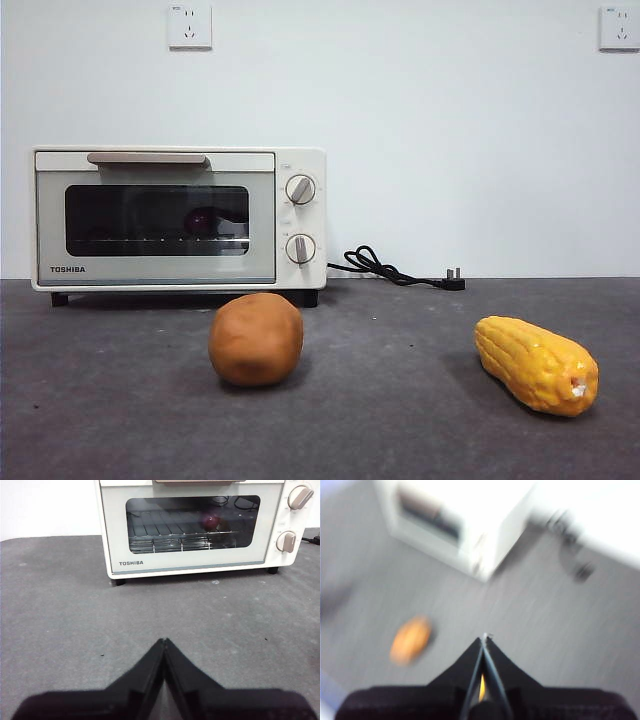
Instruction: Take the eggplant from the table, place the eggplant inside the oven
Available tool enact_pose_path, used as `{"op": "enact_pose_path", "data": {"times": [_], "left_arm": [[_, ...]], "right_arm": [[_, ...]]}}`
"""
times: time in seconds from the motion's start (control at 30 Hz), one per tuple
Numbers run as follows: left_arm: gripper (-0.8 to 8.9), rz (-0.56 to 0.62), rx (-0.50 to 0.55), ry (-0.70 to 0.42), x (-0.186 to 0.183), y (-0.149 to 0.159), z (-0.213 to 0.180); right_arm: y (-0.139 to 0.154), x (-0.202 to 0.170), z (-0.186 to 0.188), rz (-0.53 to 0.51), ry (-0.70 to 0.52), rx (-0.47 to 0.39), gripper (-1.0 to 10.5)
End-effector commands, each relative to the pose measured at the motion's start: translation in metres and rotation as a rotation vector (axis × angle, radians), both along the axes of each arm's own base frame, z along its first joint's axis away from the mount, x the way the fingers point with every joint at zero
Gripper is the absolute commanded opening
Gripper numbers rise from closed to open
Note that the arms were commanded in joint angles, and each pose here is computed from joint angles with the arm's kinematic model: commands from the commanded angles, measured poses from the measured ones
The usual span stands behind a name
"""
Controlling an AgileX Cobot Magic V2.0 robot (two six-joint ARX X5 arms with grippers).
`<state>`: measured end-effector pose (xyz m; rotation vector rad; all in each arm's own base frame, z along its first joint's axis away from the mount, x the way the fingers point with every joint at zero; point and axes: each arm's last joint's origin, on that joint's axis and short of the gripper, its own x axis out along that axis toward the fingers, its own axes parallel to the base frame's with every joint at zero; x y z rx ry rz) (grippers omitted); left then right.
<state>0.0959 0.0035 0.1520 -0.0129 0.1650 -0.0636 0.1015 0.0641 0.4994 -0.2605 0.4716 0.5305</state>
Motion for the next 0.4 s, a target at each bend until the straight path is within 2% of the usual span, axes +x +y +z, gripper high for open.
{"op": "enact_pose_path", "data": {"times": [0.03, 0.17, 0.4], "left_arm": [[-0.04, 0.002, -0.009, 0.001, 0.001, 0.0, -0.002], [-0.04, 0.002, -0.009, 0.002, 0.001, 0.0, -0.002], [-0.04, 0.002, -0.01, 0.002, 0.001, 0.0, -0.002]], "right_arm": [[-0.019, -0.013, 0.01, -0.061, -0.093, 0.072, 0.0], [-0.048, -0.043, 0.019, -0.249, -0.228, 0.101, 0.0], [-0.063, -0.091, 0.017, -0.393, -0.332, 0.113, 0.0]]}}
